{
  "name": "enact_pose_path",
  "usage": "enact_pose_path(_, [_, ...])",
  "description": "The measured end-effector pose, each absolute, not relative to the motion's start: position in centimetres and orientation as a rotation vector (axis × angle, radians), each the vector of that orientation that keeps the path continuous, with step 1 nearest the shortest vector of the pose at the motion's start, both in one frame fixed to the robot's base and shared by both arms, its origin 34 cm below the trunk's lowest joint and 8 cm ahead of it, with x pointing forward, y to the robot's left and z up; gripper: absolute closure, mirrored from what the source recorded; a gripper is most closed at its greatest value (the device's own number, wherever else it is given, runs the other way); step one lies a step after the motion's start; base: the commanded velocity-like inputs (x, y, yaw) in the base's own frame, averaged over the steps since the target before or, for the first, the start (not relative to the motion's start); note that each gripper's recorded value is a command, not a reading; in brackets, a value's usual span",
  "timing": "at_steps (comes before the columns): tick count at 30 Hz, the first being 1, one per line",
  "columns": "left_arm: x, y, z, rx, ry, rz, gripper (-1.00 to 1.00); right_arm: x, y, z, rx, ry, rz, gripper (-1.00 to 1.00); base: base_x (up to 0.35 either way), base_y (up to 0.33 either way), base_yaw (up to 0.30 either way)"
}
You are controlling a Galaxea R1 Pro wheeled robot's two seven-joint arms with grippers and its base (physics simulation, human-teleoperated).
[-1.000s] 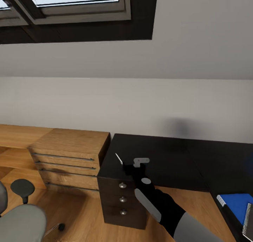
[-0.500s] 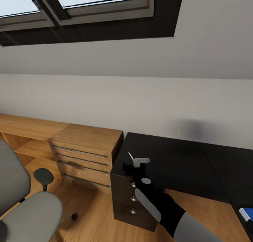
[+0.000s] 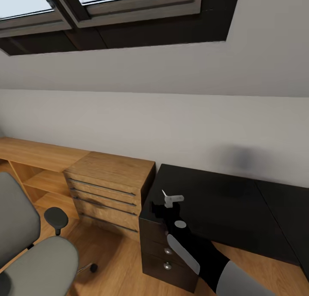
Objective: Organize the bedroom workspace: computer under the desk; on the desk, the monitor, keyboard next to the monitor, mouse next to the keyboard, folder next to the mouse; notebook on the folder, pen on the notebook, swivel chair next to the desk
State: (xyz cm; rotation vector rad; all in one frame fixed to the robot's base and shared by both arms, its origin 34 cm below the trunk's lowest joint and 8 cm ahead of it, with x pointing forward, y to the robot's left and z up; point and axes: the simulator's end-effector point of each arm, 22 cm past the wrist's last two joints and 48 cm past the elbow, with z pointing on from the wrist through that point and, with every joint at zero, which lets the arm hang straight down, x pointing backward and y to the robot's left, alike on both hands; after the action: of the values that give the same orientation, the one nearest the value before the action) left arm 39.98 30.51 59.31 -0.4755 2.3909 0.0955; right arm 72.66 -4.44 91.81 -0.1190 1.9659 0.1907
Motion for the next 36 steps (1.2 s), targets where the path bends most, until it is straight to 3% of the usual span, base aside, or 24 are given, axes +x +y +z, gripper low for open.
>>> enact_pose_path(20, [40.0, 30.5, 59.3, -0.473, 2.391, 0.094, -1.0, 72.7, -5.0, 91.6, -0.127, 1.966, 0.179, -1.0, 0.21, -0.049, 0.0])
enact_pose_path(36, [40.0, 30.5, 59.3, -0.476, 2.391, 0.096, -1.0, 72.3, -5.2, 87.6, -0.22, 2.177, 0.07, -1.0, 0.015, -0.013, 0.0])
